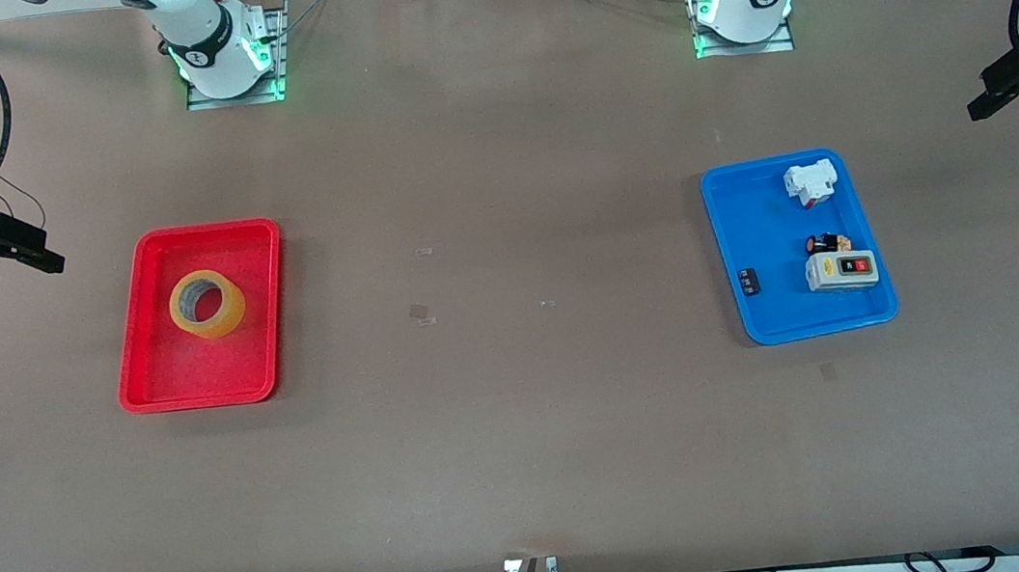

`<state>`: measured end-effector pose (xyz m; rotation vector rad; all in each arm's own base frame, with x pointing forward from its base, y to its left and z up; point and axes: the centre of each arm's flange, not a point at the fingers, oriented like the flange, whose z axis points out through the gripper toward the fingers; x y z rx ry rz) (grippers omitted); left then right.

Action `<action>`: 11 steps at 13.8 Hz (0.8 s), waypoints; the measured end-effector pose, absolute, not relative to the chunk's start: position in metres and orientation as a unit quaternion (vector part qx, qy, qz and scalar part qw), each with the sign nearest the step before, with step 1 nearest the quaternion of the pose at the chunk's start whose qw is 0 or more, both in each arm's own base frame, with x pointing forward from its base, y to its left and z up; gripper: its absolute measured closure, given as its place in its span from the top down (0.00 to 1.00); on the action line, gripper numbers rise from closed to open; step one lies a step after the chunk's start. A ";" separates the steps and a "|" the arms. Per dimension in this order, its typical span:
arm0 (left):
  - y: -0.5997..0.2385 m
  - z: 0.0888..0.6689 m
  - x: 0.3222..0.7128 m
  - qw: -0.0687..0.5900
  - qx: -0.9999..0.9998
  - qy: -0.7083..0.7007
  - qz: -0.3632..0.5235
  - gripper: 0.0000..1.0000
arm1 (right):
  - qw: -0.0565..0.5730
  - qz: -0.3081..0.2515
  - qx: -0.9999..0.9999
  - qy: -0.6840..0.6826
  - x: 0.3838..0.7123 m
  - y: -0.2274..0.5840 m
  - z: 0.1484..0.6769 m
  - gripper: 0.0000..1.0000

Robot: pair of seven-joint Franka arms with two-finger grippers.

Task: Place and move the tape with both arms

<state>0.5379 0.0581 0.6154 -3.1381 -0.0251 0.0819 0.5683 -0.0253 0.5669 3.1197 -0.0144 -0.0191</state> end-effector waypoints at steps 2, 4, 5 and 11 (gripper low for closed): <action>0.057 0.616 0.538 0.001 -1.000 -0.007 0.025 1.00 | 0.011 -0.008 1.000 -0.005 0.568 -0.025 0.567 1.00; 0.053 0.617 0.538 0.002 -1.000 -0.004 0.025 1.00 | 0.011 -0.009 1.000 -0.004 0.567 -0.025 0.568 1.00; 0.051 0.617 0.539 0.002 -1.000 -0.002 0.024 1.00 | 0.011 -0.013 1.000 -0.004 0.565 -0.024 0.568 1.00; 0.043 0.617 0.539 0.002 -1.000 0.006 0.025 1.00 | 0.011 -0.013 1.000 -0.004 0.563 -0.024 0.571 1.00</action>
